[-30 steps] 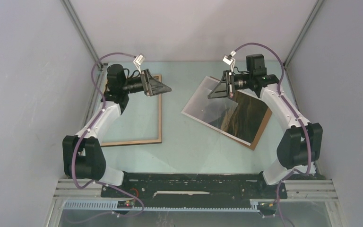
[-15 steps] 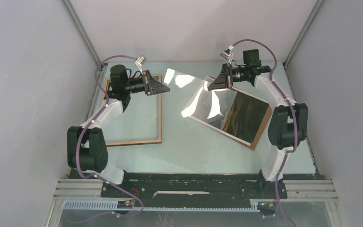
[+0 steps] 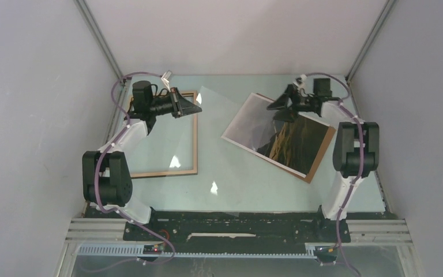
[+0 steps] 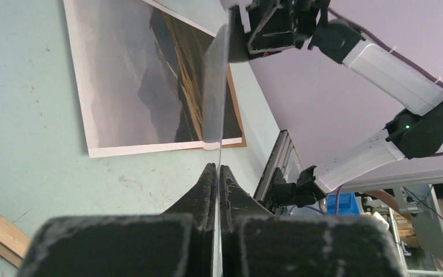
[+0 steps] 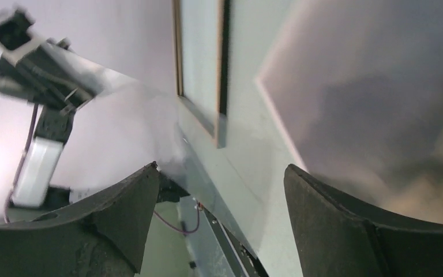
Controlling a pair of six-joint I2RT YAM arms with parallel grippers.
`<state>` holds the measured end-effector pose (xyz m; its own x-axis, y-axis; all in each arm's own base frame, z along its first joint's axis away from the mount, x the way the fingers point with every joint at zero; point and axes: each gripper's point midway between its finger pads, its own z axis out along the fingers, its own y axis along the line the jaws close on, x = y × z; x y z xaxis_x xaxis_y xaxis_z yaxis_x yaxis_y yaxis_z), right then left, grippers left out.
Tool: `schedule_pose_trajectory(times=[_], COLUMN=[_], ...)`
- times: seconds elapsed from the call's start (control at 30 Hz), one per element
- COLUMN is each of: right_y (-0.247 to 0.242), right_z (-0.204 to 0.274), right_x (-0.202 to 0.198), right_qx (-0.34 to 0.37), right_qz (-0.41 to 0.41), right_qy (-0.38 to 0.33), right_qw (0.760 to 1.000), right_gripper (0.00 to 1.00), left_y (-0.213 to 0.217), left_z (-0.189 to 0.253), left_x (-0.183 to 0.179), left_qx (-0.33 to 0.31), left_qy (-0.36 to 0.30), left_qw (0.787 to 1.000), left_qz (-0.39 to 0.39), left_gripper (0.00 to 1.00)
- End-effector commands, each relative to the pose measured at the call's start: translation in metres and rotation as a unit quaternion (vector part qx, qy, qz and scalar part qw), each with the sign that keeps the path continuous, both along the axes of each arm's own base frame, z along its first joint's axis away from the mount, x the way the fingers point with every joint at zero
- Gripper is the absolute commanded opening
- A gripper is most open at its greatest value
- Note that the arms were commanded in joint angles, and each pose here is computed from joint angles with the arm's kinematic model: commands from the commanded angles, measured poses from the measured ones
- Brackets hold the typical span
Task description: Put the photo into the frame
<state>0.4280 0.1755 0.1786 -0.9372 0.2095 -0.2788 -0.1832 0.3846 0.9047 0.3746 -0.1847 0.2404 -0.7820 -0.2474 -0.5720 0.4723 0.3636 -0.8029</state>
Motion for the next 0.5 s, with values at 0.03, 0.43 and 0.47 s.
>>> schedule_pose_trajectory(times=[0.03, 0.43, 0.47], right_y=[-0.062, 0.0, 0.006], right_z=[0.004, -0.025, -0.03], right_x=[0.001, -0.101, -0.107], right_qx=[-0.025, 0.021, 0.022], right_qz=[-0.128, -0.083, -0.079], right_qy=[-0.011, -0.042, -0.042], right_qw=[0.991, 0.995, 0.996], right_gripper=[0.88, 0.88, 0.87], left_y=[0.005, 0.017, 0.02], left_z=[0.046, 0.087, 0.089], left_x=[-0.004, -0.022, -0.024], left_qx=[0.009, 0.012, 0.012], left_qy=[-0.093, -0.163, -0.169], left_qw=[0.996, 0.984, 0.983], left_qz=[0.008, 0.07, 0.076], left_gripper=[0.0, 0.0, 0.0])
